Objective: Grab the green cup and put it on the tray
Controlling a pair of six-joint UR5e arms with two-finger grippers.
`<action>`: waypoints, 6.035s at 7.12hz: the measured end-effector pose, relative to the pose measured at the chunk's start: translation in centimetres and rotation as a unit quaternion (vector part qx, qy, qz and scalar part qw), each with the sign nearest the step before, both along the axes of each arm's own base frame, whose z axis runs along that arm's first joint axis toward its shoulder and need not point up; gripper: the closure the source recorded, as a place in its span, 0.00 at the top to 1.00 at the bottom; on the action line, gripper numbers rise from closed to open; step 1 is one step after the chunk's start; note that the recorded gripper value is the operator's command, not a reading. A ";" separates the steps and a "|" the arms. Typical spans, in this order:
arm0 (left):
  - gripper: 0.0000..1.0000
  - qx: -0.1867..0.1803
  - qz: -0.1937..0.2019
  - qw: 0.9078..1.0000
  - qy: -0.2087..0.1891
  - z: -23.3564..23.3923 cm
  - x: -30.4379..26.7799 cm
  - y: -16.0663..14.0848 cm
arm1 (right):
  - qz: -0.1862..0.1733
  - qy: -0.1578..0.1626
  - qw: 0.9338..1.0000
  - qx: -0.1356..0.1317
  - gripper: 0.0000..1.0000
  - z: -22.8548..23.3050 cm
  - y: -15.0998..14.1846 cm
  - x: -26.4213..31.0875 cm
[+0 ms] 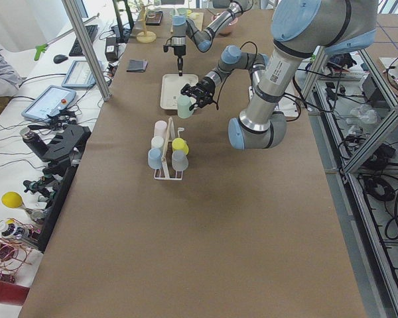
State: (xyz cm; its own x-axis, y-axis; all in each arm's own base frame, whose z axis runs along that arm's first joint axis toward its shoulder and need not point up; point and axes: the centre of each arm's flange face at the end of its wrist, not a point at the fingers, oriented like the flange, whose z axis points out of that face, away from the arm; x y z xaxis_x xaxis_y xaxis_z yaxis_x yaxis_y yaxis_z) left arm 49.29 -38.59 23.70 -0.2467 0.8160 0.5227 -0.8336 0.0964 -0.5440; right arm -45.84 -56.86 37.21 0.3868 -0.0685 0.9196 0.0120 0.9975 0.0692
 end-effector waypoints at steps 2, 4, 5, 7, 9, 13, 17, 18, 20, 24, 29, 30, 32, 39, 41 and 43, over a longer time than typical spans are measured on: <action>0.00 0.001 -0.121 0.984 0.133 -3.5 3.1 -0.1 | 0.001 0.004 1.000 -0.002 0.00 -1.0 -1.7 -1.5; 0.00 -0.014 -0.228 0.920 0.318 -5.5 4.8 -2.2 | 0.002 0.004 1.000 -0.003 0.00 -1.8 -2.4 -2.2; 0.00 -0.020 -0.279 0.880 0.385 -5.9 5.2 -3.0 | 0.003 0.003 1.000 -0.003 0.00 -2.0 -2.5 -2.3; 0.00 -0.031 -0.371 0.792 0.484 -6.3 6.1 -3.6 | 0.005 0.002 1.000 -0.004 0.00 -2.5 -2.6 -2.5; 0.02 -0.023 -0.450 0.687 0.571 -7.2 6.5 -4.7 | 0.005 0.001 1.000 -0.004 0.99 -2.6 -2.6 -2.6; 0.05 -0.028 -0.503 0.419 0.755 -9.5 5.3 -9.2 | 0.025 0.006 1.000 0.009 1.00 -2.9 -2.9 -2.5; 0.08 0.027 -0.417 0.244 0.875 -10.9 8.5 -10.8 | 0.063 0.005 0.998 0.019 1.00 -2.6 -4.9 4.8; 0.08 0.057 -0.402 0.230 0.884 -10.8 10.1 -10.0 | 0.079 0.014 0.997 0.023 1.00 -2.8 -4.4 8.3; 0.08 0.103 -0.370 0.264 0.885 -10.0 12.3 -8.5 | 0.092 0.051 0.993 0.057 1.00 -2.7 -2.8 15.8; 0.07 0.150 -0.396 0.238 0.874 -6.1 16.8 -7.2 | 0.030 0.199 0.965 0.169 1.00 -1.8 0.4 32.8; 0.07 0.155 -0.417 0.215 0.870 -1.0 18.9 -8.1 | 0.040 0.256 0.964 0.064 1.00 9.8 8.5 49.7; 0.07 0.155 -0.417 0.215 0.869 -0.5 19.1 -8.2 | 0.047 0.255 0.966 0.028 1.00 12.8 8.5 51.1; 0.12 0.153 -0.417 0.211 0.871 -0.2 19.2 -8.2 | 0.050 0.248 0.967 -0.022 1.00 16.7 7.3 51.6; 0.97 0.135 -0.419 0.196 0.876 0.5 20.1 -6.1 | 0.052 0.211 0.974 -0.063 1.00 23.6 7.1 51.1; 0.98 0.135 -0.416 0.192 0.878 0.9 20.2 -5.2 | 0.051 0.210 0.974 -0.062 1.00 23.6 7.1 51.0; 0.98 0.130 -0.411 0.170 0.886 0.7 19.5 -4.4 | 0.052 0.210 0.974 -0.064 1.00 23.6 7.1 51.0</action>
State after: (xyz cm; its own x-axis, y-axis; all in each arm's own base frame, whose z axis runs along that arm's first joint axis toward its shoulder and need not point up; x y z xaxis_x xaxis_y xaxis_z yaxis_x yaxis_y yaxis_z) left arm 68.74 -42.96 24.42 0.6271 0.0874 -0.7740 0.6876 0.4048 0.6028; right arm 5.13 -49.79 60.80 0.7295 0.0959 0.6773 -0.0893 0.9950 -0.0447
